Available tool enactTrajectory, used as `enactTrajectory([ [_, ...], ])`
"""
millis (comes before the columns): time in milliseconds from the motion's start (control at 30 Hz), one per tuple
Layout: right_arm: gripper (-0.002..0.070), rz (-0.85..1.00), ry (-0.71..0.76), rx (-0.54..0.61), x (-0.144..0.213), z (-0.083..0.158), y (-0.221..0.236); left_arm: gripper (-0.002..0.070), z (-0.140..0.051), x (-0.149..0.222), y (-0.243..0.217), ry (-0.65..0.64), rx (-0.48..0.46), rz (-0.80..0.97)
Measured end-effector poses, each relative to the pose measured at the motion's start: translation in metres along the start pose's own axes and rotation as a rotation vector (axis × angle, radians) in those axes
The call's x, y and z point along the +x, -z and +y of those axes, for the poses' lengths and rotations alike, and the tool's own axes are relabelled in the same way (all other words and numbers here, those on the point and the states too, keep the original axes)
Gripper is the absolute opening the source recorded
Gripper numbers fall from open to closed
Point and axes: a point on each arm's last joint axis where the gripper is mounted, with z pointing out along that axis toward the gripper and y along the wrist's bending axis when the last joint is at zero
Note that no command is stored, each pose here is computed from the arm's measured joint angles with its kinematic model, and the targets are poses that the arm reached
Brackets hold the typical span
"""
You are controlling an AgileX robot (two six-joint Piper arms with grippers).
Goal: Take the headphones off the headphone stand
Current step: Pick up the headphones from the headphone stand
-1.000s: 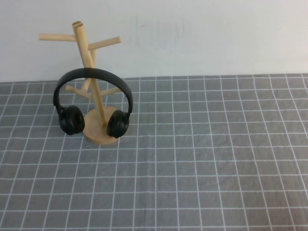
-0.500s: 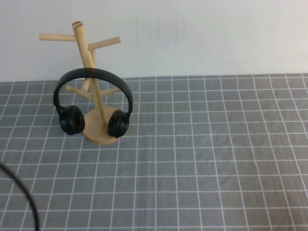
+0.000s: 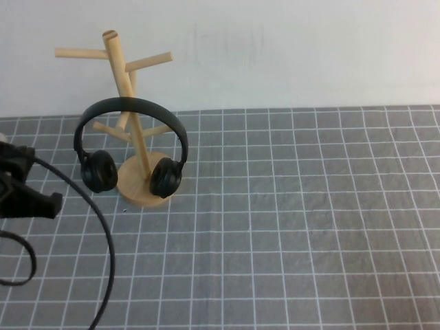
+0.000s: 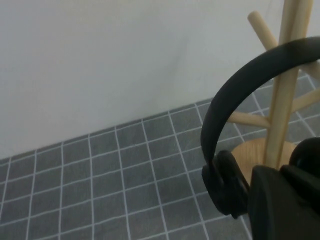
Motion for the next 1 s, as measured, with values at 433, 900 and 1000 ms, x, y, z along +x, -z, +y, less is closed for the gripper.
enactTrajectory([
  [433,-0.0006,0.0,0.0,0.0,0.0,0.0,0.0,0.0372,-0.001,-0.006,-0.058,-0.141,0.038,0.035],
  [900,-0.0006,0.0,0.0,0.0,0.0,0.0,0.0,0.0414,-0.01,0.013,-0.095,-0.312,0.1,0.037],
  [1000,-0.0006,0.0,0.0,0.0,0.0,0.0,0.0,0.0414,-0.011,0.017,-0.1,-0.345,0.098,0.038],
])
